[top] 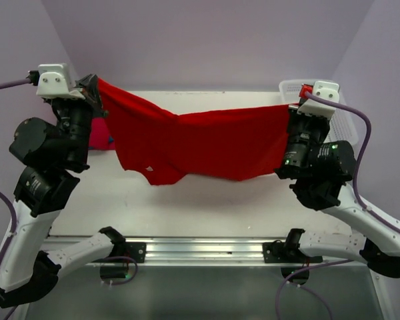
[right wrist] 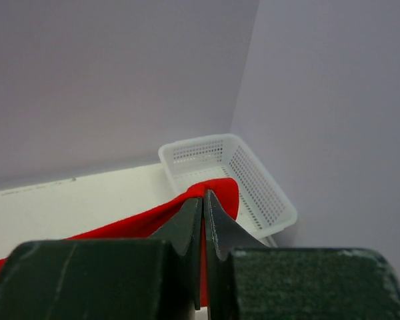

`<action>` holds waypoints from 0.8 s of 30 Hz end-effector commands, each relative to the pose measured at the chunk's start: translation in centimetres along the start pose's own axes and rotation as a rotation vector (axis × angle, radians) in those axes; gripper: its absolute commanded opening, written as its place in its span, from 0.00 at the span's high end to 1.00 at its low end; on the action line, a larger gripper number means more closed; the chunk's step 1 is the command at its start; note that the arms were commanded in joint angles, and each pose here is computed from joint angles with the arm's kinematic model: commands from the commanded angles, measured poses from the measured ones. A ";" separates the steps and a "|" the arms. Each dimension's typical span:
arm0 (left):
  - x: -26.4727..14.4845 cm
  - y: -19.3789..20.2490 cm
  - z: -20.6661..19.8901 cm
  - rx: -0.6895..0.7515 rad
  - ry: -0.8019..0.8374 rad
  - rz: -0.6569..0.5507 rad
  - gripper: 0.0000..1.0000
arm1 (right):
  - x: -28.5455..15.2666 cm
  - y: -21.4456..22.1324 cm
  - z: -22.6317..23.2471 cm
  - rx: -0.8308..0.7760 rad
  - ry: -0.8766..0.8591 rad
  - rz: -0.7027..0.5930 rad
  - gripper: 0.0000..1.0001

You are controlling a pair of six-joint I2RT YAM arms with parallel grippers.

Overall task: Fold and stack the t-shirts
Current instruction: Flatten the tshirt out

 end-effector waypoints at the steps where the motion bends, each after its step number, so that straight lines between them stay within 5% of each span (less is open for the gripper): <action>1: -0.6 -4.1 -0.6 -0.041 0.051 -0.079 1.00 | 0.3 -3.6 -1.1 0.016 -0.045 -0.061 1.00; 3: -0.1 -3.7 -1.2 -0.036 0.059 -0.035 1.00 | 0.4 -3.5 0.2 -0.111 -0.071 -0.024 1.00; 11: 3.0 -1.2 -3.9 0.044 0.102 0.055 1.00 | 1.2 -5.3 4.7 -0.185 -0.202 0.001 1.00; 24: 10.5 2.3 -10.0 0.156 0.168 0.093 1.00 | 11.7 -3.0 15.6 -0.045 -0.541 0.152 1.00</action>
Point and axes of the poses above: each gripper's point midway between its finger pads, its own x axis out along the fingers, its own z axis along the line the jaws close on, y = z × x, the point moved 3 cm from there along -x, back along the fingers, and after that the axes turned 11 degrees about -x, right-handed, at the moved point
